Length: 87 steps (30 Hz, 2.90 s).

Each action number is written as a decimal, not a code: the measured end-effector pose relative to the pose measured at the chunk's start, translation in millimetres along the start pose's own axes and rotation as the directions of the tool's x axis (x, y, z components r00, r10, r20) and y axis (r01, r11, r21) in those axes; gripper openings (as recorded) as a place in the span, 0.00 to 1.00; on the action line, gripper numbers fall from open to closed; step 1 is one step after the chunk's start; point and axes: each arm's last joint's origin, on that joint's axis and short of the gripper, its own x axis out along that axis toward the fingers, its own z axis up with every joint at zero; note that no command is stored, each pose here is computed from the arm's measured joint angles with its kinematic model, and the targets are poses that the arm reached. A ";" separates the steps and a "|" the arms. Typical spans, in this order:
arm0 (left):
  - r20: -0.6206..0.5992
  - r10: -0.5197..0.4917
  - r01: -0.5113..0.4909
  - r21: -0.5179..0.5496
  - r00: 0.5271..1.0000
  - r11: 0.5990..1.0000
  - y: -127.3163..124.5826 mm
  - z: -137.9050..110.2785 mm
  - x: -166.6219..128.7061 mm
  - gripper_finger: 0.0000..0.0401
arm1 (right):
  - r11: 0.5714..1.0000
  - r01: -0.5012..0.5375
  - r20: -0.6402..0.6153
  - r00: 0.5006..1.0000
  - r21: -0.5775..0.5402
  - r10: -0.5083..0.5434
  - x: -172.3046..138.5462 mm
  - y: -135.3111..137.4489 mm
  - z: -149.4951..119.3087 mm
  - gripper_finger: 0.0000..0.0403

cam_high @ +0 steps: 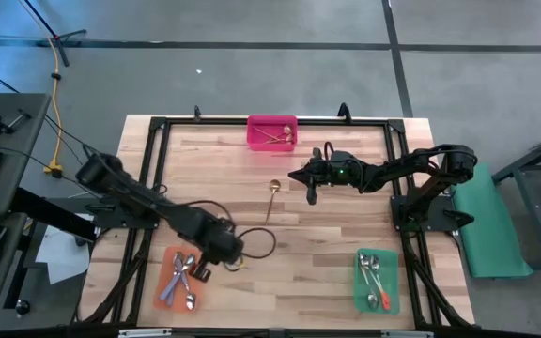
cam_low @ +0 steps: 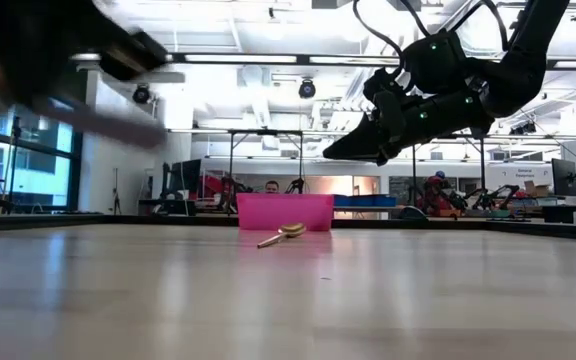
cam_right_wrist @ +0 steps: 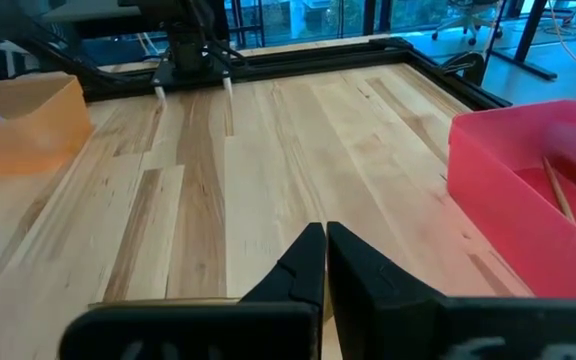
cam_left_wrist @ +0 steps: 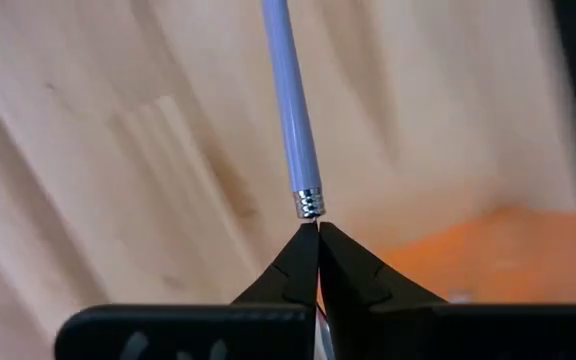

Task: Sort silverware by color (type)
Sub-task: Put the purple spoon into the orange bin, then put the gold spoon into the red bin

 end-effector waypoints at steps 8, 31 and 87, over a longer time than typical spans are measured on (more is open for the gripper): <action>0.072 -0.095 0.114 -0.348 0.993 0.931 -52.3 -31.3 -30.2 0.00 | 1.000 0.000 -0.012 1.000 0.007 0.000 0.0 0.0 -1.1 0.00; 0.364 0.198 0.223 -0.833 0.910 0.506 -136.2 -142.9 7.0 0.00 | 1.000 -0.014 -0.024 1.000 -0.021 0.013 0.4 4.1 -2.4 0.00; 0.758 0.163 0.057 -0.255 0.631 0.965 4.1 -94.4 47.5 0.01 | 0.974 0.116 -0.046 0.993 0.194 -0.109 2.3 17.3 -4.2 0.22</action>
